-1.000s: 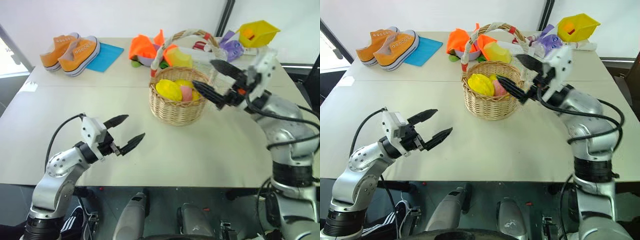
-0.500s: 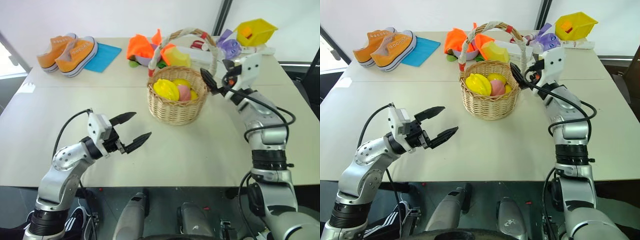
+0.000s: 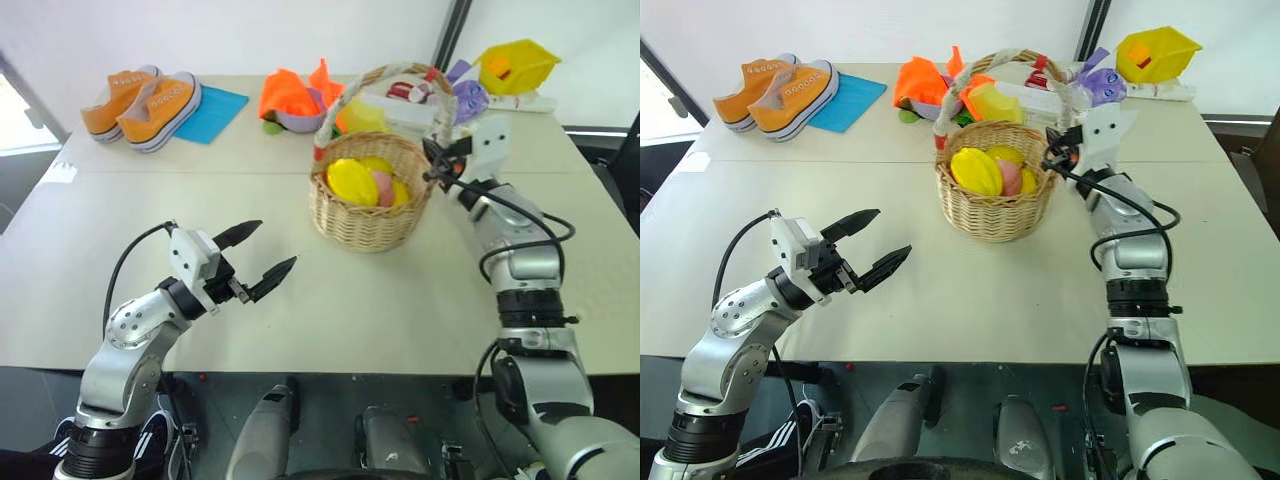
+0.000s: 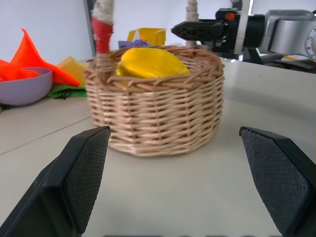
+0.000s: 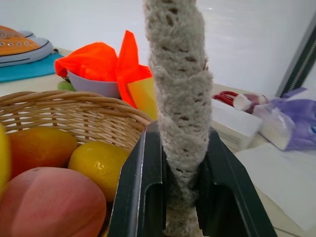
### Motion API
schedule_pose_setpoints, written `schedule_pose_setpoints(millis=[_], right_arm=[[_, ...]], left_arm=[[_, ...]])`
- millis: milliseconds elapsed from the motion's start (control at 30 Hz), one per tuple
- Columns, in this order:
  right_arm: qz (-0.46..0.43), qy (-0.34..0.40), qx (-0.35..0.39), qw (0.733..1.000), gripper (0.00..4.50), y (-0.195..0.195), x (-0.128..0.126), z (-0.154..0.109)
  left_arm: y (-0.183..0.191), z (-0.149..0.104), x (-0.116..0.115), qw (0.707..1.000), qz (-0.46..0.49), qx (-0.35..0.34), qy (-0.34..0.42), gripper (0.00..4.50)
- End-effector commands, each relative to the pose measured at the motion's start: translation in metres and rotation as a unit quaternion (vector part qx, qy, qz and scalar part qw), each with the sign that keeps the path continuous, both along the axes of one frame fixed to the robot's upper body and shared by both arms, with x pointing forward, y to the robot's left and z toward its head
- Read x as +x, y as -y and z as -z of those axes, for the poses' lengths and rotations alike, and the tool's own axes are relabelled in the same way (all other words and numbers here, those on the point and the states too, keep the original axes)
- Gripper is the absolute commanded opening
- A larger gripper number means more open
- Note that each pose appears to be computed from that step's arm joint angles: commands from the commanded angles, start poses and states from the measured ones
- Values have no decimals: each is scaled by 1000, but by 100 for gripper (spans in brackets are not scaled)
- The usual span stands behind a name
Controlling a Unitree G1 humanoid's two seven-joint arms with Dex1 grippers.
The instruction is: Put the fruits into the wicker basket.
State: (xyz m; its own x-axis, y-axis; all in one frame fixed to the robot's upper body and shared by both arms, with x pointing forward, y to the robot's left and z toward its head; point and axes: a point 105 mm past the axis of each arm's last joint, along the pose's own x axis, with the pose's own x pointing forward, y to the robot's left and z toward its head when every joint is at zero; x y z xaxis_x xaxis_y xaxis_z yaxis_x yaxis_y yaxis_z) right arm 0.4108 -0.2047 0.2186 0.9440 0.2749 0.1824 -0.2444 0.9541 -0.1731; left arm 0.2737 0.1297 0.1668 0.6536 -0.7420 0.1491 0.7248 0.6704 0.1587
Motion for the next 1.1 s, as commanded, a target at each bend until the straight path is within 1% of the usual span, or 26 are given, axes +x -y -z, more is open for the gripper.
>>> schedule_pose_setpoints(millis=[33, 100, 200, 333, 467, 533, 567, 600, 667, 733, 767, 800, 833, 900, 967, 1067, 1100], right_arm=[[28, 43, -9, 999, 16, 43, -25, -26], [55, 32, -26, 998, 16, 68, -35, -23], [118, 19, -42, 992, 16, 117, -55, -22], [187, 2, -60, 981, 16, 165, -82, -15], [209, 2, -66, 976, 16, 172, -91, -9], [214, 4, -81, 973, 16, 169, -92, -4], [215, 6, -70, 974, 16, 169, -93, -3], [218, 4, -75, 973, 120, 169, -94, 0], [225, 9, -72, 972, 210, 169, -97, 2], [231, 28, -65, 971, 311, 168, -100, -2], [232, 38, -61, 970, 369, 167, -101, -5], [241, 54, -58, 967, 415, 166, -104, -7], [255, 71, -53, 963, 448, 162, -108, -8], [281, 122, -40, 951, 448, 150, -118, -15], [315, 140, -50, 937, 448, 142, -127, -15], [339, 143, -66, 928, 448, 129, -133, -11], [329, 165, -77, 927, 448, 117, -136, -19]], left_arm=[[7, -11, -3, 1000, 16, -11, 23, 450], [11, -10, -2, 999, 23, -14, 21, 450], [17, -9, -1, 999, 43, -17, 15, 450], [29, -10, 0, 997, 80, -20, 9, 450], [35, -7, 5, 995, 97, -9, 7, 450], [39, -1, 2, 993, 117, 11, 2, 450], [40, 1, 2, 992, 123, 11, -4, 450], [41, 1, 1, 992, 126, 12, -5, 450], [40, 1, 2, 992, 126, 8, -5, 450], [39, 0, 3, 992, 123, 7, -4, 450], [39, 0, 4, 992, 122, 7, -3, 450], [39, 0, 4, 993, 121, 7, -3, 450], [38, 0, 4, 993, 119, 6, -2, 450], [37, 1, 4, 993, 115, 5, -3, 450], [37, 1, 5, 994, 111, 1, -4, 450], [37, 1, 5, 994, 108, 0, -2, 450], [36, 0, 5, 994, 106, 1, -1, 450]])
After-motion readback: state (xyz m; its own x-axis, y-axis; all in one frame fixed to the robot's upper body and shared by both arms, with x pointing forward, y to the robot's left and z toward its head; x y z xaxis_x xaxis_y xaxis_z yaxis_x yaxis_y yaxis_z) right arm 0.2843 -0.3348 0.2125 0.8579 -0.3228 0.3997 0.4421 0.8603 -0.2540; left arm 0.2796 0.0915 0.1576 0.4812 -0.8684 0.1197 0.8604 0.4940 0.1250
